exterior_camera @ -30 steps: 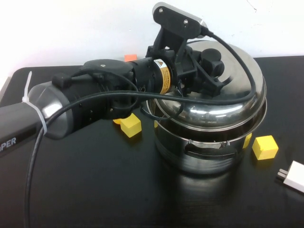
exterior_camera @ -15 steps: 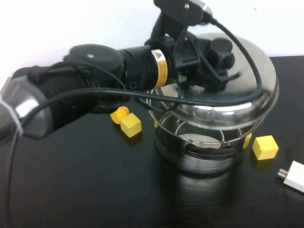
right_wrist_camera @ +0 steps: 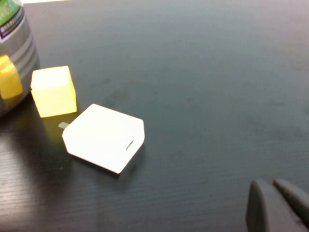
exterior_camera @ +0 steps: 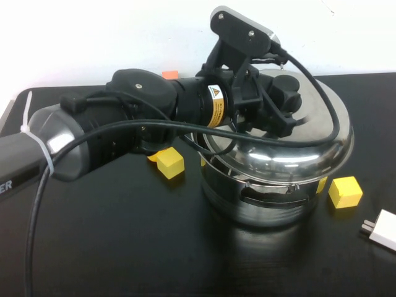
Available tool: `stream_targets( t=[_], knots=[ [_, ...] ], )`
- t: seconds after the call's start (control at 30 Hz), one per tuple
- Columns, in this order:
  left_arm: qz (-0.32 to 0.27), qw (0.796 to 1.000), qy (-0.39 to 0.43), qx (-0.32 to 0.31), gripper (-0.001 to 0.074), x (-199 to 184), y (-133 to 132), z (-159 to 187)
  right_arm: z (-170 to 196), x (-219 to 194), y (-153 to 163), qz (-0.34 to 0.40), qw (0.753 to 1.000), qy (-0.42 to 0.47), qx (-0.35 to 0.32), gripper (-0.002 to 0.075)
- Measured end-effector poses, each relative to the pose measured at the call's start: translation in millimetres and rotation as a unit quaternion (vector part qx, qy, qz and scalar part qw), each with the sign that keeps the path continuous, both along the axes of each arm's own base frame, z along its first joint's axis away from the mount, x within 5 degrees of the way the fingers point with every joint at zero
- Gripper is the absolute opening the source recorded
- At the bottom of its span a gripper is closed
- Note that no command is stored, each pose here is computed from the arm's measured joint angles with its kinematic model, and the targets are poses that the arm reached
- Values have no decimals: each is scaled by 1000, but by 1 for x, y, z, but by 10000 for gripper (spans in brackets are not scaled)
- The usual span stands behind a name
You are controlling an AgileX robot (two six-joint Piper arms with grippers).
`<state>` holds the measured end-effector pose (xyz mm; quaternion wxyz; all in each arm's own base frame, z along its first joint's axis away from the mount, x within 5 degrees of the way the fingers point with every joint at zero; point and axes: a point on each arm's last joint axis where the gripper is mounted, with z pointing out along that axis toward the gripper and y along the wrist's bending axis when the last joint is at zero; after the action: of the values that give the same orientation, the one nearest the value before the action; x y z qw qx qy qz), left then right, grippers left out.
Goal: Cover the pot
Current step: Place the pot lid on the pot
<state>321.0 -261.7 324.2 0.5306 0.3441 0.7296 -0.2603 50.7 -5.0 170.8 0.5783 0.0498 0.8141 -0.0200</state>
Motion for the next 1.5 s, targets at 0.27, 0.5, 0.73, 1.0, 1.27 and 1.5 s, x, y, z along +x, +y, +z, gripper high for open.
stream_targets(
  t=[0.27,0.5,0.73,1.0,1.27,1.5],
  knots=[
    [39,999,1,-7,330,5,4,1,0,0,0,0,1000,0,0,-2],
    [43,999,8,-13,330,5,4,1,0,0,0,0,1000,0,0,-2],
    [47,999,16,-20,330,5,4,1,0,0,0,0,1000,0,0,-2],
    [56,998,25,-8,330,4,7,-10,0,0,0,0,1000,0,0,-2],
    [62,998,26,-8,330,3,8,-11,0,0,0,0,1000,0,0,-2],
    [62,998,24,-7,330,3,9,-11,0,0,0,0,1000,0,0,-2]
  ],
)
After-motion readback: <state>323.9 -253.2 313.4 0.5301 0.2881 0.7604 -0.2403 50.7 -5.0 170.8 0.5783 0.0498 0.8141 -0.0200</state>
